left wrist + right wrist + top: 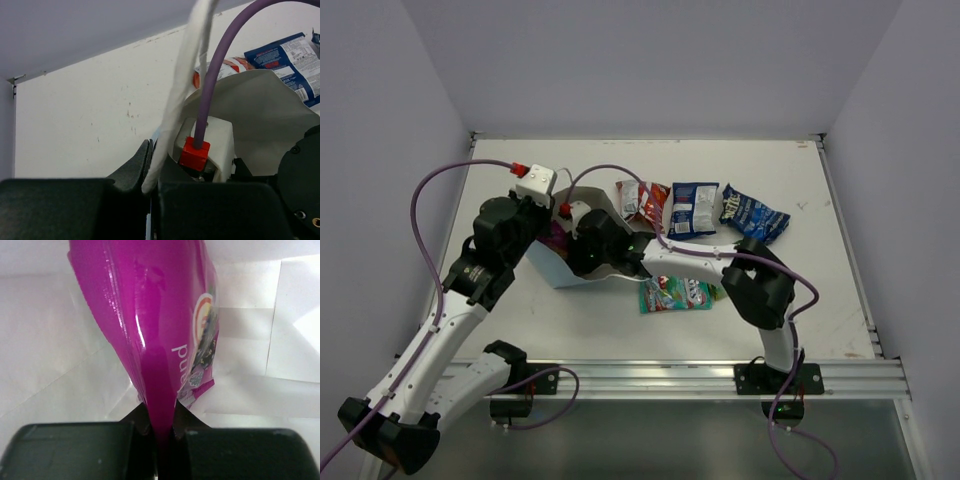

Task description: Take the snacks out of the paper bag

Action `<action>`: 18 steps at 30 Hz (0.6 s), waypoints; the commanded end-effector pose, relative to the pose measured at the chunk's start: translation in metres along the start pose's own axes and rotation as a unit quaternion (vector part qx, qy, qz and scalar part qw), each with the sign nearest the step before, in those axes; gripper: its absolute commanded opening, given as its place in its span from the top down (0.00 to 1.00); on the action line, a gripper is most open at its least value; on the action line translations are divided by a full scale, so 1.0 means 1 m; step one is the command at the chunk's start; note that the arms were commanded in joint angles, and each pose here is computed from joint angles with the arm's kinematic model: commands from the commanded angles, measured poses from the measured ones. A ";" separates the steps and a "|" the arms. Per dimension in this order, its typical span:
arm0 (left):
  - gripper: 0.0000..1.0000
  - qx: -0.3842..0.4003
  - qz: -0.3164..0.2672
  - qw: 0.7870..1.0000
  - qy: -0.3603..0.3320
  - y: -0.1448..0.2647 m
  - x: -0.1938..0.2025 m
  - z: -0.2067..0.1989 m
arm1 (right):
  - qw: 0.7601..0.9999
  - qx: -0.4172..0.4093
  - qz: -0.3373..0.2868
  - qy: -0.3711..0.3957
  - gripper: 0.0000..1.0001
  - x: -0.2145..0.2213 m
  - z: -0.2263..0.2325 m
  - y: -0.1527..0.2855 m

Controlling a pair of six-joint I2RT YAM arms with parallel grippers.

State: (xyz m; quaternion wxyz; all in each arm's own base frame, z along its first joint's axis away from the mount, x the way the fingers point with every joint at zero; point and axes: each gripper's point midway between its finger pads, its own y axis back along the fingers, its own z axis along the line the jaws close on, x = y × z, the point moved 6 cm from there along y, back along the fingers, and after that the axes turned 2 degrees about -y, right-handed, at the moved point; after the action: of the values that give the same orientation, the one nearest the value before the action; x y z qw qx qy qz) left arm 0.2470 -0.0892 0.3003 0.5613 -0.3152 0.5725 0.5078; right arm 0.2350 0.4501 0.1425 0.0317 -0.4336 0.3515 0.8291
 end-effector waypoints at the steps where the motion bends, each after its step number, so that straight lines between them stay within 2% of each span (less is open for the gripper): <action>1: 1.00 -0.022 -0.018 1.000 -0.003 0.006 -0.012 0.007 | 0.997 -0.020 -0.067 0.030 1.00 -0.040 0.020 0.042; 11: 1.00 -0.037 -0.008 0.999 -0.017 0.005 -0.008 0.011 | 0.977 -0.050 -0.184 0.098 1.00 -0.110 0.051 0.127; 14: 1.00 -0.041 -0.008 0.999 -0.017 0.005 -0.009 0.012 | 0.972 -0.040 -0.207 0.105 1.00 -0.120 0.052 0.142; 18: 1.00 -0.063 -0.010 0.998 -0.013 0.006 -0.012 0.017 | 0.958 -0.005 -0.259 0.126 1.00 -0.143 0.052 0.190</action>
State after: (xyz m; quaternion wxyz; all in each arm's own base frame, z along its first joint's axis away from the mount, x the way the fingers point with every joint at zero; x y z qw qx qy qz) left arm 0.2486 -0.0779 0.3000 0.5508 -0.3266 0.5450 0.5412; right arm 0.2181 0.3937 0.2734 0.0853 -0.5461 0.2987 0.7780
